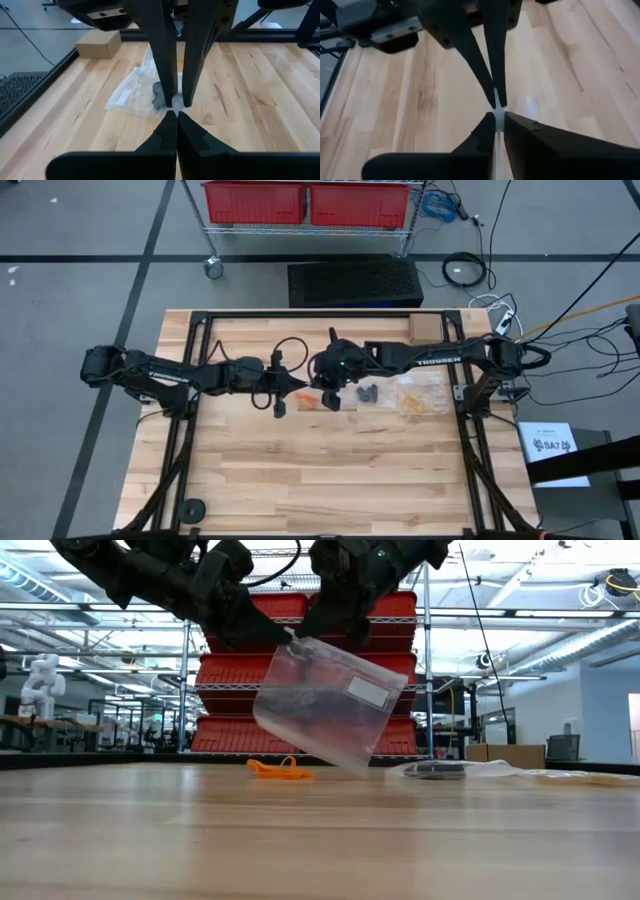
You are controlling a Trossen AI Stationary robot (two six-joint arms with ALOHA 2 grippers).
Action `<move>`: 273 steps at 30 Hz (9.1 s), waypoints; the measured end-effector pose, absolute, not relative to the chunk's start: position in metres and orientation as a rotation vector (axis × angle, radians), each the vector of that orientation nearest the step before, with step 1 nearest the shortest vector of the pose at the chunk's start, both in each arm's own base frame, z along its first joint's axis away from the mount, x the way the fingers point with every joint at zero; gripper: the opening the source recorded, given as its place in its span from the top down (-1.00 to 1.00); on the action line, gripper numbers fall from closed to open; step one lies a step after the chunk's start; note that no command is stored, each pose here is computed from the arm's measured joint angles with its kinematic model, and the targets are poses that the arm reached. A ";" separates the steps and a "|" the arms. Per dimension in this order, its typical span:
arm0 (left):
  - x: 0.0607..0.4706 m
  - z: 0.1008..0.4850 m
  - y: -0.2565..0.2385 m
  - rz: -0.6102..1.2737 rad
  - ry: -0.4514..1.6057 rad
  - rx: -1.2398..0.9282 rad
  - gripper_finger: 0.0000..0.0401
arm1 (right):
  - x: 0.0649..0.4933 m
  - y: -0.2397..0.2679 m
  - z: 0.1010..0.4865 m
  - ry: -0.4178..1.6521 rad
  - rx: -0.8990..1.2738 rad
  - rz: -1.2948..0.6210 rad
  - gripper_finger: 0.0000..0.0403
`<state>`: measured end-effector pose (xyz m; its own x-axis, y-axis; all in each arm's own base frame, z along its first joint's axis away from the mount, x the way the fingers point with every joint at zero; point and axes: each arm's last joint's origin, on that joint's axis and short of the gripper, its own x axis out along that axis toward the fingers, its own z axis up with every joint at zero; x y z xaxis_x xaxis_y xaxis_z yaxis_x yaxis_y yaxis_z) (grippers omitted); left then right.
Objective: Sort rubber bands
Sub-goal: Open the transparent zip bag, then put the orange rubber band into the transparent zip bag
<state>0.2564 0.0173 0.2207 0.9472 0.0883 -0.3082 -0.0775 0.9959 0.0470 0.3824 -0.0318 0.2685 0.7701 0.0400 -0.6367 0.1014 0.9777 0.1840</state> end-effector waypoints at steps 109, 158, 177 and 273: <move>0.255 0.221 0.028 0.126 0.310 -0.004 1.00 | 0.368 -0.027 0.259 0.875 -0.061 -0.254 1.00; 0.255 0.218 0.022 0.110 0.339 -0.049 1.00 | 0.376 -0.023 0.202 0.690 0.055 -0.096 0.87; 0.257 0.222 0.017 0.097 0.297 -0.072 1.00 | 0.373 -0.024 0.211 0.571 0.095 -0.166 0.94; 0.201 0.255 0.049 0.344 0.340 0.043 1.00 | 0.369 0.007 0.168 0.658 0.093 -0.225 0.99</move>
<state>0.2006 0.0493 0.2552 0.8853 0.3377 -0.3197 -0.3235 0.9411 0.0983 0.3692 0.0071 0.1680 0.7681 -0.1779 -0.6151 0.2369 0.9714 0.0148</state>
